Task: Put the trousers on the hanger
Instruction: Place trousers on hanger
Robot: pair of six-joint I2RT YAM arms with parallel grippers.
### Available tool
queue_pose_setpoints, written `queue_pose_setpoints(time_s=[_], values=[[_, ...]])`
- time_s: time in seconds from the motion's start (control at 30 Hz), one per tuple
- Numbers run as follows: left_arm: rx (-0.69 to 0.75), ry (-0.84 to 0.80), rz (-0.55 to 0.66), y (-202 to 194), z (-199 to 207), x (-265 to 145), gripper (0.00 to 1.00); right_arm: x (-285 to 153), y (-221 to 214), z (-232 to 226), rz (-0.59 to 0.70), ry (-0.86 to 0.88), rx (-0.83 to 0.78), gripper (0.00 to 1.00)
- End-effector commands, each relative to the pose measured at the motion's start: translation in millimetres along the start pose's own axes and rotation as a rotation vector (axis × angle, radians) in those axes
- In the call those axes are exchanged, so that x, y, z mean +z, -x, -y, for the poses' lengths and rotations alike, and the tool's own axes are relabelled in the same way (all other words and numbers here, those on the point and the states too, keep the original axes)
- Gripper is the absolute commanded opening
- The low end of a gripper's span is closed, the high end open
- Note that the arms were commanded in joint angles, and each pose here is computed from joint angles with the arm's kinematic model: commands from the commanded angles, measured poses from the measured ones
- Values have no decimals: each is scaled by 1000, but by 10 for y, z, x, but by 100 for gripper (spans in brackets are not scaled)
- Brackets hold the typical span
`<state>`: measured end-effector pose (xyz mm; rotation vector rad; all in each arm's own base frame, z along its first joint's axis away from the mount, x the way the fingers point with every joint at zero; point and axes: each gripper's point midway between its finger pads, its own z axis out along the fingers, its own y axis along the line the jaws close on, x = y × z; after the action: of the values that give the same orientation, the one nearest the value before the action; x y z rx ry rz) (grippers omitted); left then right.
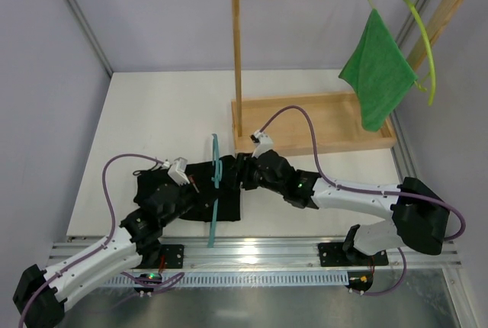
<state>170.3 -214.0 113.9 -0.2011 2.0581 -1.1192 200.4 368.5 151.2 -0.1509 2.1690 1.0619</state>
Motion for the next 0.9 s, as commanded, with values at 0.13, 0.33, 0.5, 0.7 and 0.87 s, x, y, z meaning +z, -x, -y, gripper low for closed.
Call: queue_pose_setpoints(time_s=[0.13, 0.33, 0.5, 0.7, 0.87], values=[[7, -48, -9, -7, 110, 33, 0, -114, 167, -447, 101, 138, -87, 58], [-4, -44, -1, 11, 111, 30, 0, -15, 180, -535, 115, 91, -123, 58], [-5, -41, -1, 13, 110, 26, 0, 48, 203, -466, 160, 5, -120, 61], [-10, -32, 0, 7, 84, 33, 1, 225, 322, -292, 188, -163, -145, 55], [-8, -23, -14, -13, 75, 43, 1, 308, 284, -249, 165, -208, -150, 29]])
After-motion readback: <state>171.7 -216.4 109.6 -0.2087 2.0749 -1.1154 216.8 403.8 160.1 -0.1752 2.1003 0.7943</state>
